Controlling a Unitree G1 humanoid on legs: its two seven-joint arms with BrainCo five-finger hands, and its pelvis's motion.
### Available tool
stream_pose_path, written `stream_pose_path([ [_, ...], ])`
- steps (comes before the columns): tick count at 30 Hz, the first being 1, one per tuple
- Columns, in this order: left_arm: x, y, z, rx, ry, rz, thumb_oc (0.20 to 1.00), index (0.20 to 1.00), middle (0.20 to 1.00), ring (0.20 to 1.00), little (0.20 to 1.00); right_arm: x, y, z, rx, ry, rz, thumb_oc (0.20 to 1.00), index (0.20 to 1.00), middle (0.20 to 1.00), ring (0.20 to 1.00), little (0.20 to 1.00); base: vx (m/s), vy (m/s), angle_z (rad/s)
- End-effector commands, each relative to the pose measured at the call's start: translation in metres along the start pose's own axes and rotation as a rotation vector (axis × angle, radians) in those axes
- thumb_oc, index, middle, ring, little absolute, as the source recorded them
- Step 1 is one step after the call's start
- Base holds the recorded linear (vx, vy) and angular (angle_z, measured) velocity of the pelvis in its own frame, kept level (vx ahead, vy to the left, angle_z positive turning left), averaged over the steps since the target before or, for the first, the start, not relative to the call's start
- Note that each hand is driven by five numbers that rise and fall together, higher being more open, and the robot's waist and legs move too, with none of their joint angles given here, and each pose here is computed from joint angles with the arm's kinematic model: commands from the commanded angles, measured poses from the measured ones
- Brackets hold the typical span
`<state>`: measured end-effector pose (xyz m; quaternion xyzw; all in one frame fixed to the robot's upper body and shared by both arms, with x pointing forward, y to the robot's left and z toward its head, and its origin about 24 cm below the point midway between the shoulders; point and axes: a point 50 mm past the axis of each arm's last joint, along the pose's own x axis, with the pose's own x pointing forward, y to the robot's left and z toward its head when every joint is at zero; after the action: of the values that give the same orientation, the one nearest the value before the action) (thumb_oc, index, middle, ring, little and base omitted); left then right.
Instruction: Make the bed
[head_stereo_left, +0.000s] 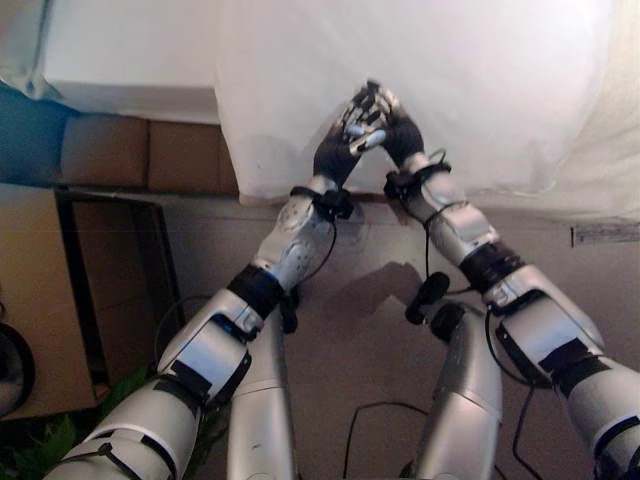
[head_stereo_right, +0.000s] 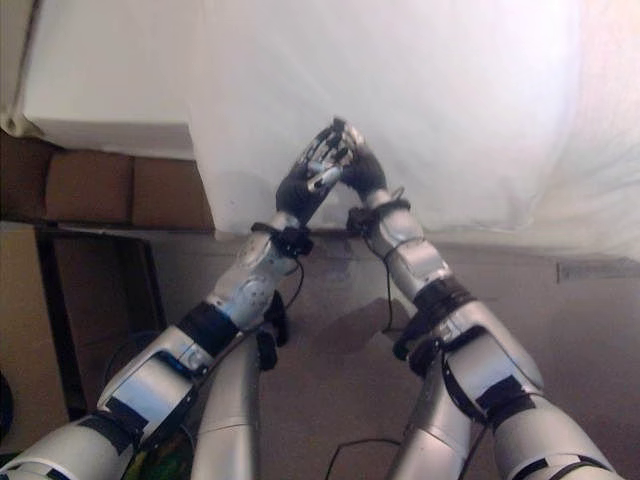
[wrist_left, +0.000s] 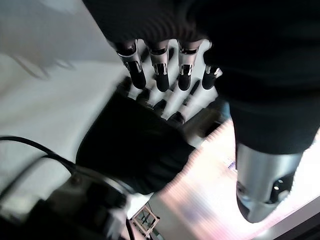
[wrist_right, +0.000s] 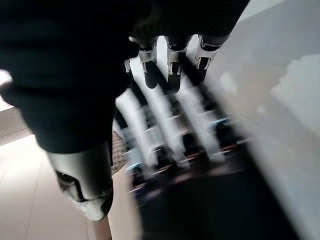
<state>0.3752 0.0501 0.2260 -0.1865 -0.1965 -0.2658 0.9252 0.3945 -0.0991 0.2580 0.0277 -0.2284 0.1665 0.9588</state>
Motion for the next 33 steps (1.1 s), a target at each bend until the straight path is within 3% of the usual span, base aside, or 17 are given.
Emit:
stream_pose_path([
  [1, 0.003, 0.042, 0.027, 0.052, -0.073, 0.207, 1.000, 1.000, 1.000, 1.000, 1.000, 0.012, -0.020, 0.028, 0.005, -0.107, -0.141, 1.000, 1.000, 1.000, 1.000, 1.000, 0.04, 0.001, -0.17],
  [5, -0.011, 0.085, 0.051, 0.195, -0.105, 0.365, 1.000, 1.000, 1.000, 1.000, 1.000, 0.010, -0.044, 0.034, -0.045, -0.105, -0.230, 1.000, 1.000, 1.000, 1.000, 1.000, 0.04, 0.001, -0.16],
  [9, -0.033, 0.136, 0.102, 0.317, -0.230, 0.639, 1.000, 1.000, 1.000, 1.000, 1.000, -0.003, -0.102, 0.043, -0.171, -0.072, -0.462, 1.000, 1.000, 1.000, 1.000, 1.000, 0.05, -0.001, 0.00],
  [13, -0.050, 0.160, 0.122, 0.389, -0.240, 0.753, 1.000, 1.000, 1.000, 1.000, 1.000, -0.018, -0.137, 0.046, -0.226, -0.029, -0.598, 1.000, 1.000, 1.000, 1.000, 1.000, 0.03, 0.000, -0.02],
  [14, -0.065, 0.175, 0.132, 0.448, -0.229, 0.822, 1.000, 1.000, 1.000, 1.000, 1.000, -0.035, -0.163, 0.047, -0.258, 0.005, -0.693, 1.000, 1.000, 1.000, 1.000, 1.000, 0.03, -0.009, -0.04],
  [26, -0.146, 0.224, 0.142, 0.630, -0.153, 1.054, 1.000, 1.000, 1.000, 1.000, 1.000, -0.133, -0.252, 0.056, -0.500, 0.129, -1.089, 1.000, 1.000, 1.000, 1.000, 1.000, 0.01, -0.001, -0.01],
  [33, -0.155, 0.227, 0.150, 0.677, -0.153, 1.079, 1.000, 1.000, 1.000, 1.000, 1.000, -0.167, -0.273, 0.057, -0.588, 0.240, -1.174, 1.000, 1.000, 1.000, 1.000, 1.000, 0.00, 0.000, 0.00],
])
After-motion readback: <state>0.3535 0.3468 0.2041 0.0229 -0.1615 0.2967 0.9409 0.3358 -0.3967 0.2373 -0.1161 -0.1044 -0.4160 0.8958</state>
